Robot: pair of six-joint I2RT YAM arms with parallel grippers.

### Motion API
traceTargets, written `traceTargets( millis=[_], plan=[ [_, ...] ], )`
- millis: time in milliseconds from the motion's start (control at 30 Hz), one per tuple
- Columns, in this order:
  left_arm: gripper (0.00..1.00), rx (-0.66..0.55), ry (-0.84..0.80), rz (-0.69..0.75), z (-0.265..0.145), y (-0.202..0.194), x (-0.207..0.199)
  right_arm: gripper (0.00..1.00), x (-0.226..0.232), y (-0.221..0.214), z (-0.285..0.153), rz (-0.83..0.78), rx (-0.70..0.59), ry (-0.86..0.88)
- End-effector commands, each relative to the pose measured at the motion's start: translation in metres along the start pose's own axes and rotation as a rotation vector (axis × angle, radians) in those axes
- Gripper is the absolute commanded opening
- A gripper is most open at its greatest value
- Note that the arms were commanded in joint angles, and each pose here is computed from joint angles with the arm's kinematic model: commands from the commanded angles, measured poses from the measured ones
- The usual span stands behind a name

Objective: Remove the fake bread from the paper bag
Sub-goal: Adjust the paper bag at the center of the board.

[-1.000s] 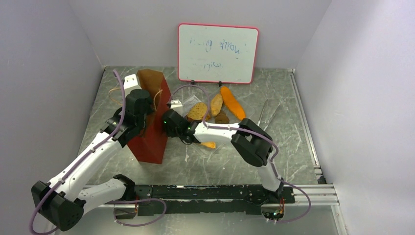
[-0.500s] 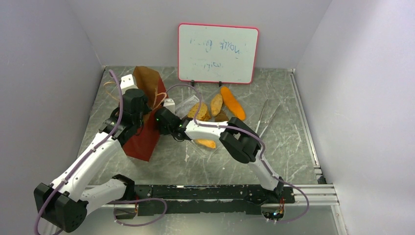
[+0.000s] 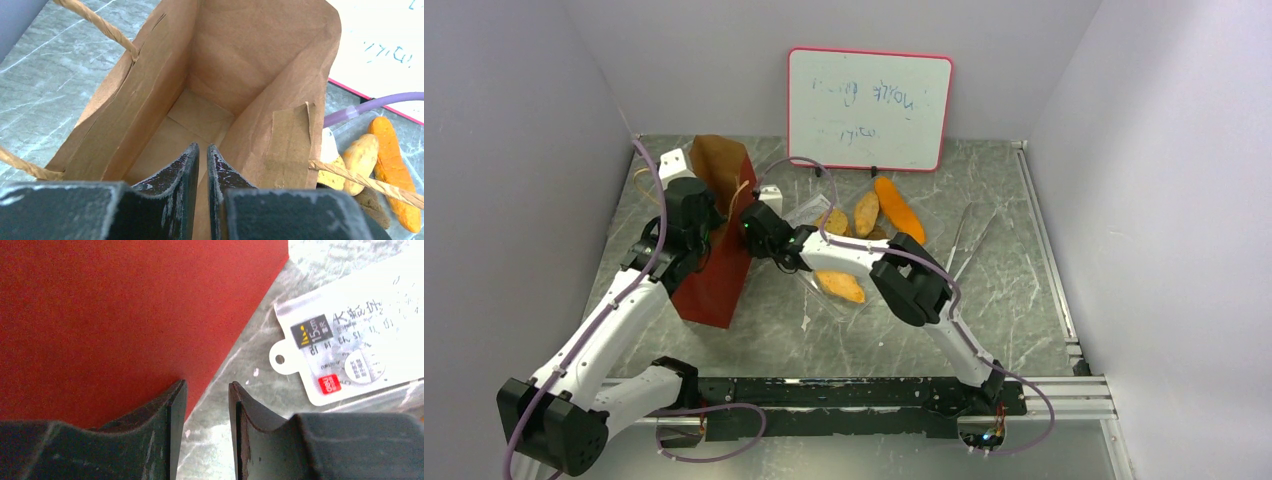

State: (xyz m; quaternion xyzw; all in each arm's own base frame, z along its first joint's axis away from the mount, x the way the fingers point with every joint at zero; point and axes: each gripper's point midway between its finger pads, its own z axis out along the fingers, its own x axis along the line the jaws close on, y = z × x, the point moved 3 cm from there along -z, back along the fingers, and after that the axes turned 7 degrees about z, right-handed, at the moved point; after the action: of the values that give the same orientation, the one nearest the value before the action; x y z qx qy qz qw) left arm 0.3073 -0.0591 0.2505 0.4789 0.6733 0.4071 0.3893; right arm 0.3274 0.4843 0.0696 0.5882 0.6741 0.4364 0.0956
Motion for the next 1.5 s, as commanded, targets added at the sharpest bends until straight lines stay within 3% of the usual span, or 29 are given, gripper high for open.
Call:
traceTargets(
  millis=[0,400,800,1033,1167,1300,1467],
  plan=[
    [0.07,-0.030,-0.025,-0.021,0.002,0.007,-0.001,0.37,0.002,0.005,0.008,-0.015,0.003,0.008],
    [0.09,-0.086,-0.004,-0.035,-0.007,0.031,0.003,0.40,-0.003,0.014,0.005,-0.029,-0.016,0.000],
    [0.48,-0.157,0.041,-0.039,-0.043,0.071,0.020,0.46,-0.016,0.036,-0.049,-0.049,-0.106,-0.002],
    [0.62,-0.231,0.030,-0.040,-0.069,0.111,0.024,0.51,-0.037,0.068,-0.111,-0.102,-0.208,-0.071],
    [0.64,-0.291,-0.036,-0.038,-0.077,0.135,0.012,0.63,-0.059,0.091,-0.159,-0.111,-0.302,-0.130],
    [0.62,-0.335,-0.228,-0.002,-0.071,0.146,-0.023,0.83,-0.107,0.103,-0.201,-0.077,-0.403,-0.317],
    [0.63,-0.355,-0.455,0.046,-0.068,0.140,-0.076,0.96,-0.175,0.099,-0.237,-0.037,-0.435,-0.531]
  ],
)
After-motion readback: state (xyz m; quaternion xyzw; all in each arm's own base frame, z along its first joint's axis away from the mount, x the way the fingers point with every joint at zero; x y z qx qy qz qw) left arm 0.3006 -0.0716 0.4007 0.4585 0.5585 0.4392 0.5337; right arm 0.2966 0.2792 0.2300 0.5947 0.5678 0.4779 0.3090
